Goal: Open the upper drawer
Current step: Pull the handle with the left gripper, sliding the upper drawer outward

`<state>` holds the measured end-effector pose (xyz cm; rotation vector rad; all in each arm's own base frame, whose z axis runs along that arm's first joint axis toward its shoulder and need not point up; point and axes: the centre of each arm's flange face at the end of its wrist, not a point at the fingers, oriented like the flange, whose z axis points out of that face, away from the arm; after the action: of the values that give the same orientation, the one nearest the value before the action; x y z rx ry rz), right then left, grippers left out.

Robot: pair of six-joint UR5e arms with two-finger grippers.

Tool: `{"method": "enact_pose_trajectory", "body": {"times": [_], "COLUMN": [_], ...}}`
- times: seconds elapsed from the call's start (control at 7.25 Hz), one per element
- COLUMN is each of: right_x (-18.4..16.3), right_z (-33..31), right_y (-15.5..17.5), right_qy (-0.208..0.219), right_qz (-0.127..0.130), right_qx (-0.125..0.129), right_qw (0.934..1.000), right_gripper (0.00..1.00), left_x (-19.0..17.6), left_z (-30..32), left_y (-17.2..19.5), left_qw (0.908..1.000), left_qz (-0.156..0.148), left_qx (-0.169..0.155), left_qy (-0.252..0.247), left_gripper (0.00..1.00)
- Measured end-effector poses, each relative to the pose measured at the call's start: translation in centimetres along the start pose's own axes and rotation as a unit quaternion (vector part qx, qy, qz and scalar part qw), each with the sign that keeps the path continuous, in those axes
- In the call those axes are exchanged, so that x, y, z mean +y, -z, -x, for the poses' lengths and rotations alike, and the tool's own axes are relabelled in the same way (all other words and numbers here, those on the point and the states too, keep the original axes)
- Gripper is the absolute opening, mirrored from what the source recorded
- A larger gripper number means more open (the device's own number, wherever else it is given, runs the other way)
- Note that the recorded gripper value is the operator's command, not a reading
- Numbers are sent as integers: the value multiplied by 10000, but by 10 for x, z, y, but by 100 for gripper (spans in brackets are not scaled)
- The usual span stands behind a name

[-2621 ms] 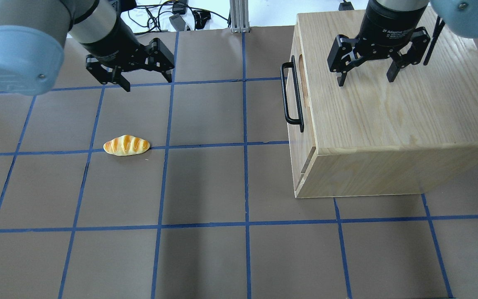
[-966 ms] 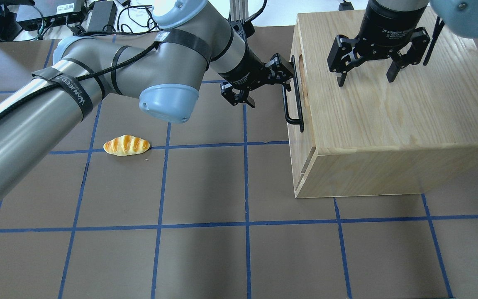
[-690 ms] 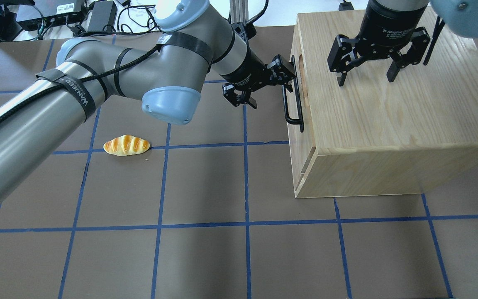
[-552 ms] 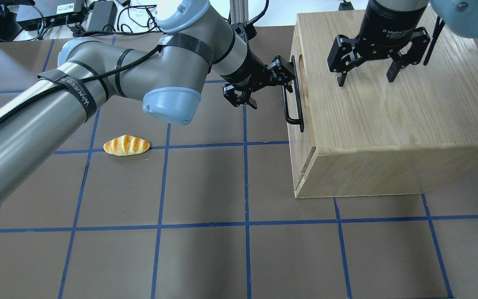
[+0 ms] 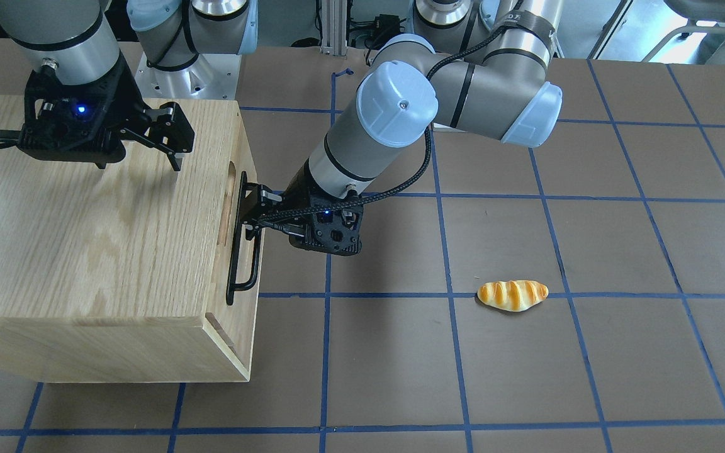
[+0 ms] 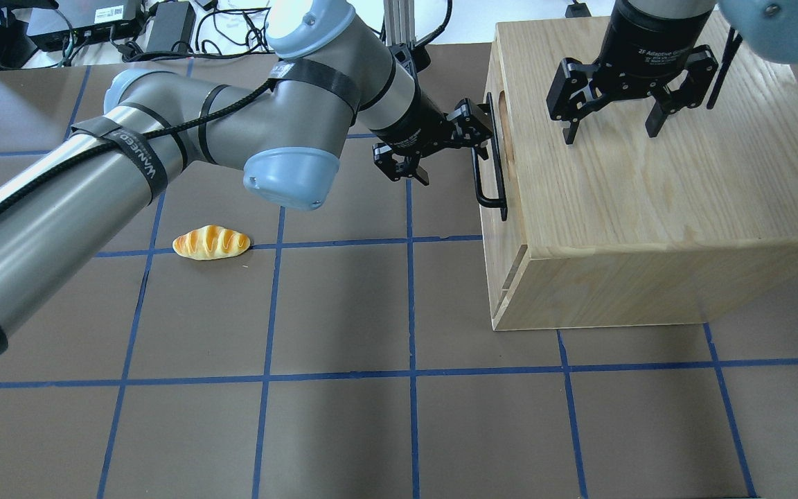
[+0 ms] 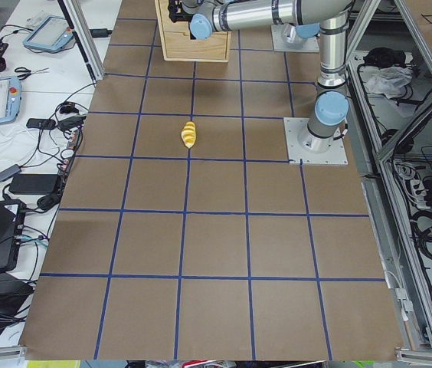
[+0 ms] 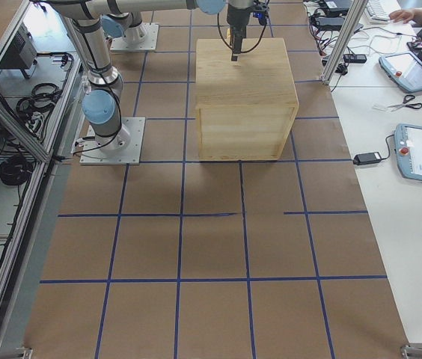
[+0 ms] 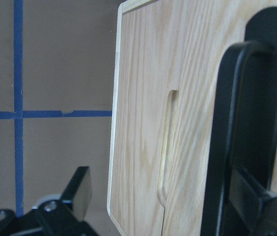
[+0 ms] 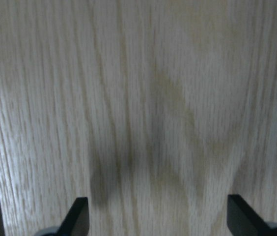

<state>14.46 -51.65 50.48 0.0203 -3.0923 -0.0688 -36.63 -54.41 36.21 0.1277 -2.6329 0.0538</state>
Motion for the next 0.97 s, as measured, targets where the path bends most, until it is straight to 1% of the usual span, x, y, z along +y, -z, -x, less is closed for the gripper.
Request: {"method": "enact_pose_trajectory", "body": {"times": [0.41, 0.69, 0.97], "right_x": [0, 0, 0], "right_z": [0, 0, 0], "right_y": [0, 0, 0], "right_qy": [-4, -1, -2], "right_qz": [0, 0, 3], "right_qx": [0, 0, 0], "right_qw": [10000, 10000, 10000], "right_gripper": [100, 100, 100], "left_x": [-2, -1, -5], "left_z": [8, 9, 18], "left_y": [1, 8, 15], "left_qw": [9987, 9974, 9951], "left_qz": [-140, -219, -269], "left_qx": [-376, -499, -701], "left_qy": [-326, -473, -641], "left_gripper": [100, 100, 100]}}
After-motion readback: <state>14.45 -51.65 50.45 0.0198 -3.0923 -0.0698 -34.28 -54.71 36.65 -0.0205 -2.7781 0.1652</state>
